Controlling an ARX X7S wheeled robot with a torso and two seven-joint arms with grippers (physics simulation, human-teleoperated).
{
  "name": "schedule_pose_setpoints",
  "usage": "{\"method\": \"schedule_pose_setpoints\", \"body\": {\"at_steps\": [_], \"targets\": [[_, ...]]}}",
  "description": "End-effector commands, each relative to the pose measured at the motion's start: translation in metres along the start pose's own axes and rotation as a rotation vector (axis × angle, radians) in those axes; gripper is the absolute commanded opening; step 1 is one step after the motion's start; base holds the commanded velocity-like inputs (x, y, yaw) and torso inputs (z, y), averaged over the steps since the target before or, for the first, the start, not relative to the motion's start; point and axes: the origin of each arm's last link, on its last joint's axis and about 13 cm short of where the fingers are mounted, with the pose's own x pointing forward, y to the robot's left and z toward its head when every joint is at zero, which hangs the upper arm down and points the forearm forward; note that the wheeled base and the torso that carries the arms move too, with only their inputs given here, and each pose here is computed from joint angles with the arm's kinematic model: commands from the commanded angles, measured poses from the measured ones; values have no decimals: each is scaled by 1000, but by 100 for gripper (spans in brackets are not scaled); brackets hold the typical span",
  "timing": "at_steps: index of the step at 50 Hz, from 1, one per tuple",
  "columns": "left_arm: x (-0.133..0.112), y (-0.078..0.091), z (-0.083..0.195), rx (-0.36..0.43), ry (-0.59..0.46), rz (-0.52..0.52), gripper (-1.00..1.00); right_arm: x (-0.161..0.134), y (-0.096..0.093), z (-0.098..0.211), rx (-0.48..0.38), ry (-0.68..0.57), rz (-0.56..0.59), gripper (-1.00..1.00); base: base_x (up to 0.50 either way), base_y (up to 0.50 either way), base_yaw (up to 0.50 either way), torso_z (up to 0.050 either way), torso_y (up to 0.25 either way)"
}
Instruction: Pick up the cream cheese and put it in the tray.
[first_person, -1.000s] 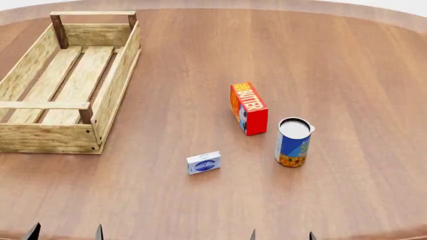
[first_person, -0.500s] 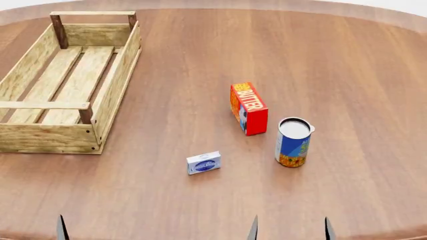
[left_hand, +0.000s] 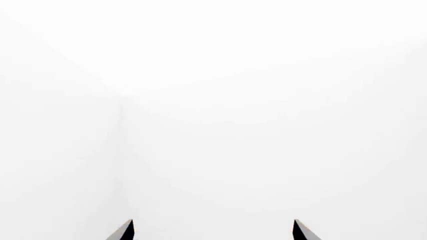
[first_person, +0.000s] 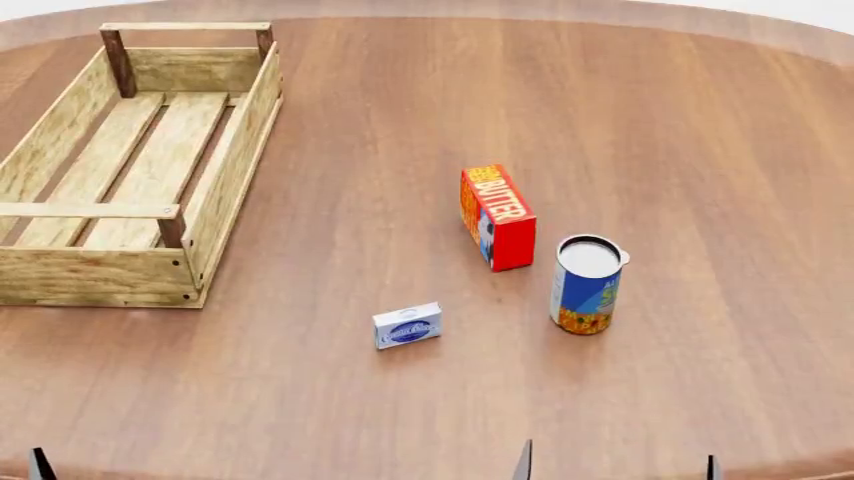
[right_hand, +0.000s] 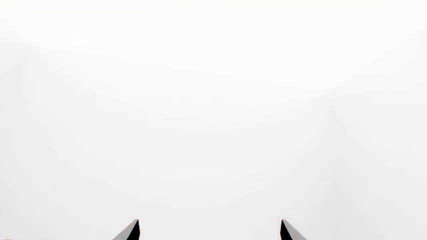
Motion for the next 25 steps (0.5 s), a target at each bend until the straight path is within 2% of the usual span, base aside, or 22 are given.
{"method": "schedule_pose_setpoints", "body": {"at_steps": [1,7,25], "targets": [[-1,1,4,11,-45,15,100,0,1,5,-31,-50,-16,100,0,0,0,0,0],[-1,1,6,9,-50,19,100,0,1,4,-45,-39,-15,100,0,0,0,0,0],[0,2,5,12,-56,25,100,-1,4,5,-43,-43,1,100,0,122,0,0,0]]}}
